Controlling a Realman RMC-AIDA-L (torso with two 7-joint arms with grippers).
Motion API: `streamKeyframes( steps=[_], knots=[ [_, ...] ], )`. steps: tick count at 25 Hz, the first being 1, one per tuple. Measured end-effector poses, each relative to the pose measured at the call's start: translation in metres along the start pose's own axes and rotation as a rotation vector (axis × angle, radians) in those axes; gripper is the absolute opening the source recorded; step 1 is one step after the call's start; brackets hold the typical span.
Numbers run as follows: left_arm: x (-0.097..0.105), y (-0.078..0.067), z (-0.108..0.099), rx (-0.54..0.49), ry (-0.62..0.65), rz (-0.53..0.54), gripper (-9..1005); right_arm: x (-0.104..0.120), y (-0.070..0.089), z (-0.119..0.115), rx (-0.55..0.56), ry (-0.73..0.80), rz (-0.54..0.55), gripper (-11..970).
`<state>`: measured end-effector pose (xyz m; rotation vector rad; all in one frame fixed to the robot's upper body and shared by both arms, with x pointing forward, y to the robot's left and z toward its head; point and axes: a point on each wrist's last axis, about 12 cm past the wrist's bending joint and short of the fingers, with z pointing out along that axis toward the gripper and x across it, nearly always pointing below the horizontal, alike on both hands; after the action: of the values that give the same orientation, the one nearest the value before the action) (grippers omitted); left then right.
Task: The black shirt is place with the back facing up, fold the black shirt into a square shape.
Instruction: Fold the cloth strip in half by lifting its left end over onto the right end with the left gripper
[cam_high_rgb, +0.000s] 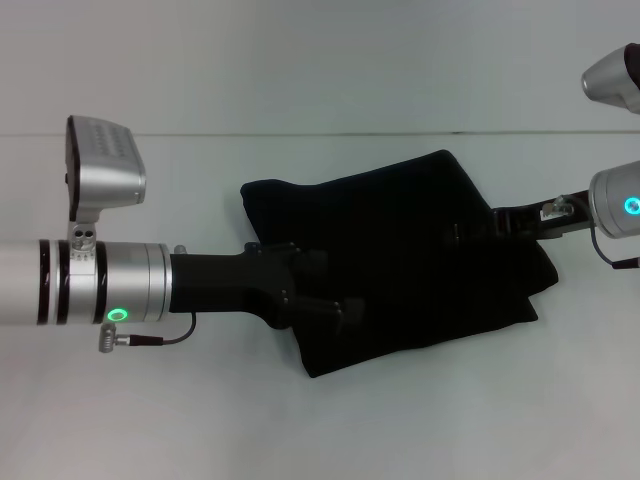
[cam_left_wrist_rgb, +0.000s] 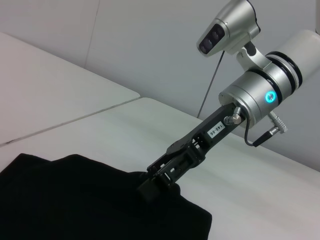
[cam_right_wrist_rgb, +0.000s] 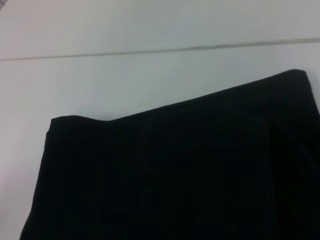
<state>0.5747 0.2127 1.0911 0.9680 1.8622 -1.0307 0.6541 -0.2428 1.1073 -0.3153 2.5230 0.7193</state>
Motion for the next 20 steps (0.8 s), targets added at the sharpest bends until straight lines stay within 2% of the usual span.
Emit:
streamKeyframes(
  steps=[18, 20],
  knots=[
    [-0.0039, 0.0034, -0.0007, -0.014, 0.003, -0.012, 951, 0.0012, 0.0021, 0.0044, 0.006, -0.022, -0.011, 686],
    [-0.0039, 0.0035, -0.0010, -0.015, 0.001, -0.014, 950, 0.0014, 0.0011, 0.0039, 0.009, -0.023, -0.015, 585]
  ],
)
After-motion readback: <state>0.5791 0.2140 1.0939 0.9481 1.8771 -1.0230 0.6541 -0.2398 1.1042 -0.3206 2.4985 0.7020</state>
